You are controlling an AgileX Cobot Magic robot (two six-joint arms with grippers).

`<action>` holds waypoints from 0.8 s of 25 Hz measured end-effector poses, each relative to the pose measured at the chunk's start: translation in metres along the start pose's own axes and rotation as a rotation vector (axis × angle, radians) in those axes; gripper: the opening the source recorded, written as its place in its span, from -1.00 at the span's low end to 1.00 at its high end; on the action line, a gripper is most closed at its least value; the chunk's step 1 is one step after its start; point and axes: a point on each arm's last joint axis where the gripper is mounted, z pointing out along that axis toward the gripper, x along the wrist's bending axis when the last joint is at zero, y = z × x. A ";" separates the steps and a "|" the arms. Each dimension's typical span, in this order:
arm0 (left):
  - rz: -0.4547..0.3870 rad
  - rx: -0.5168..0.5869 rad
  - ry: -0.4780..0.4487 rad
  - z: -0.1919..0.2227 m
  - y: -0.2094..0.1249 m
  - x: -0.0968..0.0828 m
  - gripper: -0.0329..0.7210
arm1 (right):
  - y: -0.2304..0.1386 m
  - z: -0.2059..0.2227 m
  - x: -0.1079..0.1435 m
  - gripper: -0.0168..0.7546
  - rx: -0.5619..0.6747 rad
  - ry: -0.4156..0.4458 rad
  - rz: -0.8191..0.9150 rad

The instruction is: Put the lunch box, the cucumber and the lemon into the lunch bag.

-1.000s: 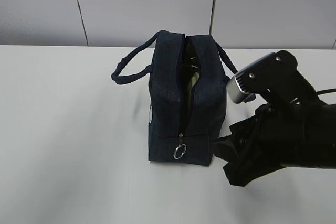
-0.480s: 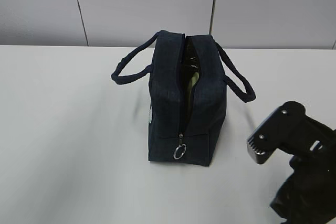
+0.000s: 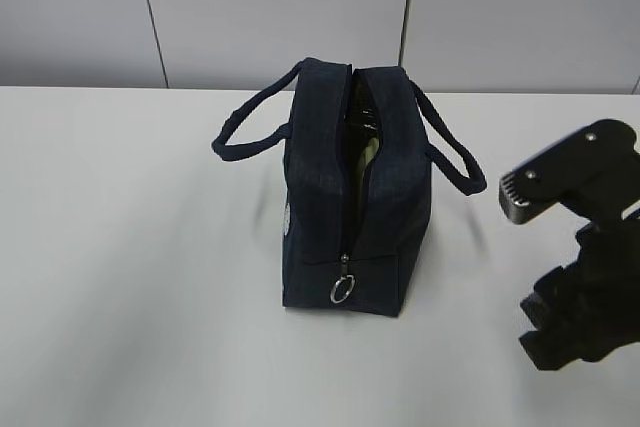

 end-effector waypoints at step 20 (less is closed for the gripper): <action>0.014 -0.011 0.034 0.000 0.001 0.003 -0.47 | 0.015 0.034 0.048 0.00 -0.375 0.313 0.023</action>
